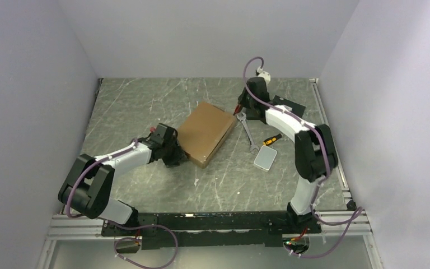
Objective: Unpack the express box
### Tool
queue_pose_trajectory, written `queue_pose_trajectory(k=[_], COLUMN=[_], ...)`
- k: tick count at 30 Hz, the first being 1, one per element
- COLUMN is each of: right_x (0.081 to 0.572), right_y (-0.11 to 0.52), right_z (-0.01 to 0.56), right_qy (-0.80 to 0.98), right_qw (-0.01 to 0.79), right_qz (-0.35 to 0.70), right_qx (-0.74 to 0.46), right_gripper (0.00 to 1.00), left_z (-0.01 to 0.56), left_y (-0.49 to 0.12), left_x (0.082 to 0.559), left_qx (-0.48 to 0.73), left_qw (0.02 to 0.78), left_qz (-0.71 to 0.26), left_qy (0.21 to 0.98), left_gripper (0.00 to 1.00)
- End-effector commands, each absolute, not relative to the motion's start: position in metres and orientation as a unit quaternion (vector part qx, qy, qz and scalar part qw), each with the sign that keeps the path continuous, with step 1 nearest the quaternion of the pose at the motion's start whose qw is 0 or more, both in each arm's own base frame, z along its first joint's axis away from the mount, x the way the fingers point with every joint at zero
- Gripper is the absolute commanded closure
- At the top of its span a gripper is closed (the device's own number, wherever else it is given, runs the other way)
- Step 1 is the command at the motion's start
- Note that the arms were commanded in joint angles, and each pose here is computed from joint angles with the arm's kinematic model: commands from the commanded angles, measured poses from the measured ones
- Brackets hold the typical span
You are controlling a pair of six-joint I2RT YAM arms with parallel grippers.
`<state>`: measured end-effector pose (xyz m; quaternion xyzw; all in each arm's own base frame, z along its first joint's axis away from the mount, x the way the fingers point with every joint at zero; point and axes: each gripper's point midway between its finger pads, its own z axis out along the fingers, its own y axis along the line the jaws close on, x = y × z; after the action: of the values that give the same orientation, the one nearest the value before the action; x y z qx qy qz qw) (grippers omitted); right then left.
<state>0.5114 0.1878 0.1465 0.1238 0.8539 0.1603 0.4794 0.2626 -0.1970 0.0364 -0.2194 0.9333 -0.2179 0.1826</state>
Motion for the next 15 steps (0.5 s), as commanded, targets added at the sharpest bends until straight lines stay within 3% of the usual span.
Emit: queue_pose_trajectory(k=[1, 5, 10, 15], right_x=[0.446, 0.389, 0.316, 0.28], right_y=[0.221, 0.221, 0.227, 0.211], right_z=[0.169, 0.158, 0.147, 0.144], right_qy=[0.843, 0.849, 0.845, 0.846], right_qw=[0.479, 0.467, 0.465, 0.471], right_qz=[0.219, 0.215, 0.229, 0.22], right_qx=[0.107, 0.124, 0.134, 0.117], right_gripper=[1.0, 1.0, 1.0, 1.0], left_z=[0.045, 0.056, 0.073, 0.097], left_y=[-0.153, -0.13, -0.088, -0.049], left_x=[0.296, 0.325, 0.37, 0.38], left_qx=[-0.216, -0.219, -0.218, -0.239], left_qw=[0.223, 0.229, 0.261, 0.254], left_qz=[-0.157, -0.136, -0.052, -0.006], left_qy=[0.938, 0.939, 0.939, 0.937], left_gripper=[0.47, 0.46, 0.36, 0.32])
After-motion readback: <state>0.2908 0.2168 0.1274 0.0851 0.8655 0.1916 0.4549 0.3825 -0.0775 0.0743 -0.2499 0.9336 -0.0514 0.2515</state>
